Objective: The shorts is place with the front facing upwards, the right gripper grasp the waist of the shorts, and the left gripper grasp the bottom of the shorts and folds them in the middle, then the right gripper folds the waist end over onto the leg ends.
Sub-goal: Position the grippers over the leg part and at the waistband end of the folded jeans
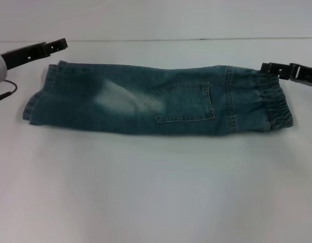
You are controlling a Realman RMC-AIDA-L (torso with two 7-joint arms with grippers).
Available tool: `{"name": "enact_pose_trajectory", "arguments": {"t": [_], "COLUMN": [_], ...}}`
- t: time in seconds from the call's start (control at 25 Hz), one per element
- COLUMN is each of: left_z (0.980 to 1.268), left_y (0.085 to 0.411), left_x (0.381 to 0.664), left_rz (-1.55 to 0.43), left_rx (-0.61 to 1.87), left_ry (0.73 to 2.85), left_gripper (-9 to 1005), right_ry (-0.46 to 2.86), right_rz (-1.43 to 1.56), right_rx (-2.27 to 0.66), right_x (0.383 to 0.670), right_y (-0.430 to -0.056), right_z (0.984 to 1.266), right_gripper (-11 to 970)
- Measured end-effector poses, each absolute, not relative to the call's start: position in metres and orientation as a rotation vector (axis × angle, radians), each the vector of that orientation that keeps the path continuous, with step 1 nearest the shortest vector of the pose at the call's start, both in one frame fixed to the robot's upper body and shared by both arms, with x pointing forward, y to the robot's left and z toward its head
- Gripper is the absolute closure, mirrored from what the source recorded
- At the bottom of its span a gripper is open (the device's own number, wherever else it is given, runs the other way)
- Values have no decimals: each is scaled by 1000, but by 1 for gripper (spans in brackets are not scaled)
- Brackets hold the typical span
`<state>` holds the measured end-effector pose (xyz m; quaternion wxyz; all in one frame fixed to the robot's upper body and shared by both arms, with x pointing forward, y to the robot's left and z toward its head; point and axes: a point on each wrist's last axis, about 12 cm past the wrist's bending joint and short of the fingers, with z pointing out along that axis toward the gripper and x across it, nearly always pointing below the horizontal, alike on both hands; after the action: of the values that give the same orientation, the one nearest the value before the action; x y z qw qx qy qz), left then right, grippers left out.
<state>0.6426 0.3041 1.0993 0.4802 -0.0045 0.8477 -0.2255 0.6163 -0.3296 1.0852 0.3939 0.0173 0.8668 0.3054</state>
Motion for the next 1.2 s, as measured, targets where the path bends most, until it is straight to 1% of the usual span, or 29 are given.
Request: {"name": "enact_pose_trajectory", "arguments": {"t": [0.12, 0.24, 0.4, 0.6, 0.72, 0.84, 0.92, 1.2], "left_z": [1098, 1096, 1093, 1087, 1083, 1083, 1083, 1079], "left_y": [304, 304, 298, 282, 266, 254, 249, 246], "left_x": [637, 628, 615, 601, 593, 588, 586, 579], "left_rz": [-595, -654, -725, -792, -826, -867, -885, -900], "left_rx": [0, 25, 117, 224, 324, 431, 477, 524], "left_ry": [2040, 1997, 1940, 1889, 1863, 1857, 1861, 1855], "left_gripper": [151, 110, 56, 57, 57, 58, 58, 59], "right_ry": [2211, 2236, 2314, 2465, 2530, 2605, 2657, 2733], "right_rz": [796, 828, 884, 895, 885, 854, 811, 680], "right_rx": [9, -36, -83, -159, -176, -174, -181, -151], "right_x": [618, 619, 620, 623, 626, 629, 631, 640], "right_y": [-340, -350, -358, -353, -346, -339, -334, -323], "right_z": [1097, 1115, 1143, 1181, 1196, 1203, 1201, 1177], "right_gripper": [209, 138, 145, 151, 153, 156, 157, 163]}}
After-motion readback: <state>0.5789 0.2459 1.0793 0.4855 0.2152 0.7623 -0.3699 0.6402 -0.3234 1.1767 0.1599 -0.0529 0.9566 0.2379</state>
